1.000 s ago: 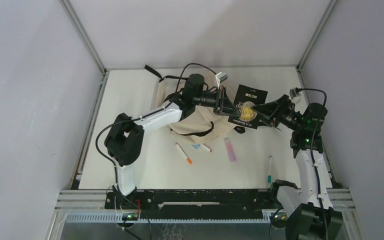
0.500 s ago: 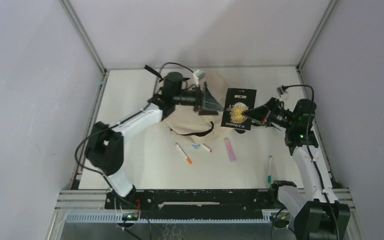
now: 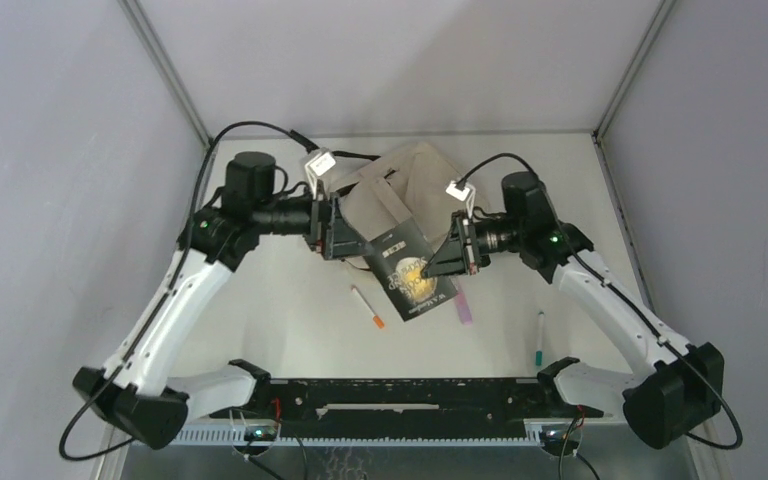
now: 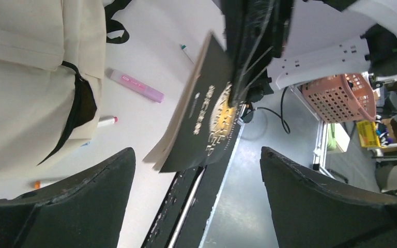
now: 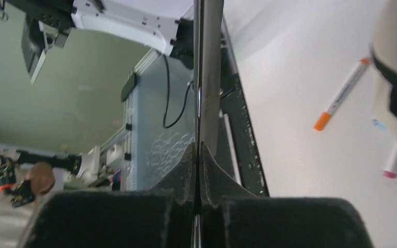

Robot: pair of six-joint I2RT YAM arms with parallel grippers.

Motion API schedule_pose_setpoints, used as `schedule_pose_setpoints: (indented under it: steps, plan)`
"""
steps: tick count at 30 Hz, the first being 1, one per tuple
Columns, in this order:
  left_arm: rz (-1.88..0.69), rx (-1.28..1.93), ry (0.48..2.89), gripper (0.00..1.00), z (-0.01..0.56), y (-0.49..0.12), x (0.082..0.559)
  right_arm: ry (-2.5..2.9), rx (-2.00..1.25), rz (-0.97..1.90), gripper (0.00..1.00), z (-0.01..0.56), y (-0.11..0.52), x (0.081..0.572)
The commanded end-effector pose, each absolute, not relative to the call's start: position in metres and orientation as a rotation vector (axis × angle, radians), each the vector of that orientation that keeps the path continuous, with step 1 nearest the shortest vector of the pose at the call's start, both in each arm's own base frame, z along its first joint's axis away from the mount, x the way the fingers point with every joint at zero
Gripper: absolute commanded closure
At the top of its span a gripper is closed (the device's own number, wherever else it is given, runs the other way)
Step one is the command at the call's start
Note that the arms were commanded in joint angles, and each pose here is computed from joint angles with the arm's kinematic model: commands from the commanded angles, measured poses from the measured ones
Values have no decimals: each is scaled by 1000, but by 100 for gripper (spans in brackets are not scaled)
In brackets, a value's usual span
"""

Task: Pack the student bag
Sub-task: Pick up the book from the center of the board.

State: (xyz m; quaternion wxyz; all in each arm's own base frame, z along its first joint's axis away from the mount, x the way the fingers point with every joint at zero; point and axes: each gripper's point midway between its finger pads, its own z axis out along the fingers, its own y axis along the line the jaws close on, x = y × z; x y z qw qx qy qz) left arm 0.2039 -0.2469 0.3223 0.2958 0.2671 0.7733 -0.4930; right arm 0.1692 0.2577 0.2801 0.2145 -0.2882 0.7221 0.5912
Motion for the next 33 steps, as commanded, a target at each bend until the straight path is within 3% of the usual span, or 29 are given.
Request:
schedule_pose_setpoints:
  steps: [1,10,16,22,25,26,30,33]
  plan:
    - [-1255,781,2036,6,316,-235,187,1895,-1061,1676,100,286,267,149]
    - [-1423,866,2052,9,305,-246,169,1817,-1224,1778,100,290,277,129]
    - [-1578,912,2043,19,308,-253,156,1804,-1252,1807,100,291,285,129]
    - [-1624,943,2055,49,301,-256,147,1831,-1233,1800,100,287,290,138]
    - [-1626,946,2064,94,298,-257,146,1853,-1200,1797,100,286,292,145]
    - [-1615,941,2070,99,297,-257,148,1863,-1185,1797,100,286,292,148]
    - [-1556,931,2081,100,298,-257,157,1891,-1137,1755,100,285,292,158]
    - [-1422,818,2128,100,295,-250,181,2000,-1005,1627,43,276,285,181]
